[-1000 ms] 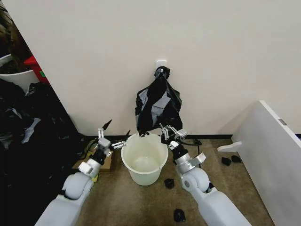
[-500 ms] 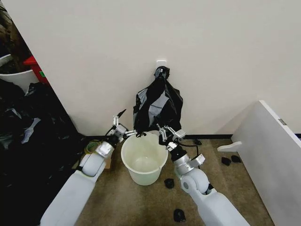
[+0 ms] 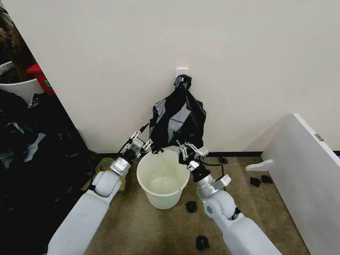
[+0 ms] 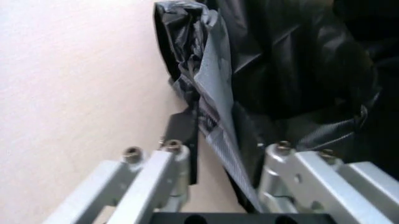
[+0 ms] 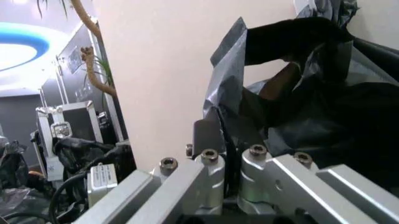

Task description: Place the garbage bag over the trash bin.

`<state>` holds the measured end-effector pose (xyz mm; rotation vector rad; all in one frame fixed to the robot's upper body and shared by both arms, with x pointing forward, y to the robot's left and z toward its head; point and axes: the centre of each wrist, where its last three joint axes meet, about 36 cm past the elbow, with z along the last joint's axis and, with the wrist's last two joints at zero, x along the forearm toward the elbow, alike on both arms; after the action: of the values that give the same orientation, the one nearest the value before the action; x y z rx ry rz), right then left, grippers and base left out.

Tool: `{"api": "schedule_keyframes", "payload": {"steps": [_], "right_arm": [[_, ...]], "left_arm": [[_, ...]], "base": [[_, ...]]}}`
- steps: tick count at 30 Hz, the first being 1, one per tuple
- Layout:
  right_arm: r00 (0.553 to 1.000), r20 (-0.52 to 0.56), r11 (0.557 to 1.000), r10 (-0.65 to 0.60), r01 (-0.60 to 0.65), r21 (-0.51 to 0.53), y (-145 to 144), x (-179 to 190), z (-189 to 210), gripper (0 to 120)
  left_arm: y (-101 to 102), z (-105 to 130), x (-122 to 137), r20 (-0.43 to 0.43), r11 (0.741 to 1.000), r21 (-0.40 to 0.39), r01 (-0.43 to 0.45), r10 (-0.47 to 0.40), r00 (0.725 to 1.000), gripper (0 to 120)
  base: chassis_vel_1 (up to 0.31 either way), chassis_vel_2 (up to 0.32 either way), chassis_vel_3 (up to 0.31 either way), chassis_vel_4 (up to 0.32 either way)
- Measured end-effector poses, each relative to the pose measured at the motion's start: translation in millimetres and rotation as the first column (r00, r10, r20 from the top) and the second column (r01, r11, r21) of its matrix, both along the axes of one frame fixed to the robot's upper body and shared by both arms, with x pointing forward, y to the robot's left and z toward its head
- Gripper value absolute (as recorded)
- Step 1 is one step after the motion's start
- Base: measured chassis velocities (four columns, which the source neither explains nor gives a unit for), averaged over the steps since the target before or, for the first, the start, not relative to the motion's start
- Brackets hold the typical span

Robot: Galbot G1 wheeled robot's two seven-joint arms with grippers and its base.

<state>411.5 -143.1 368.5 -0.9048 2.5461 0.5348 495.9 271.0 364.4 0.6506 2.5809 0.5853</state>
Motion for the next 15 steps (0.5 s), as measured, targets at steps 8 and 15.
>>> {"api": "schedule_keyframes", "payload": {"steps": [8,15], "right_arm": [[0.997,-0.051,0.998,-0.056,0.054,-0.044,-8,-24,1,0],[0.981,-0.158,0.987,-0.113,0.092,-0.134,-21,-84,1,0]], "left_arm": [[13,4,-16,-0.030,0.994,-0.087,-0.062,0.059,0.998,0],[28,11,-40,-0.048,0.985,-0.142,-0.096,0.090,0.995,0]], "base": [[0.000,0.000,0.000,0.000],[0.000,0.000,0.000,0.000]]}}
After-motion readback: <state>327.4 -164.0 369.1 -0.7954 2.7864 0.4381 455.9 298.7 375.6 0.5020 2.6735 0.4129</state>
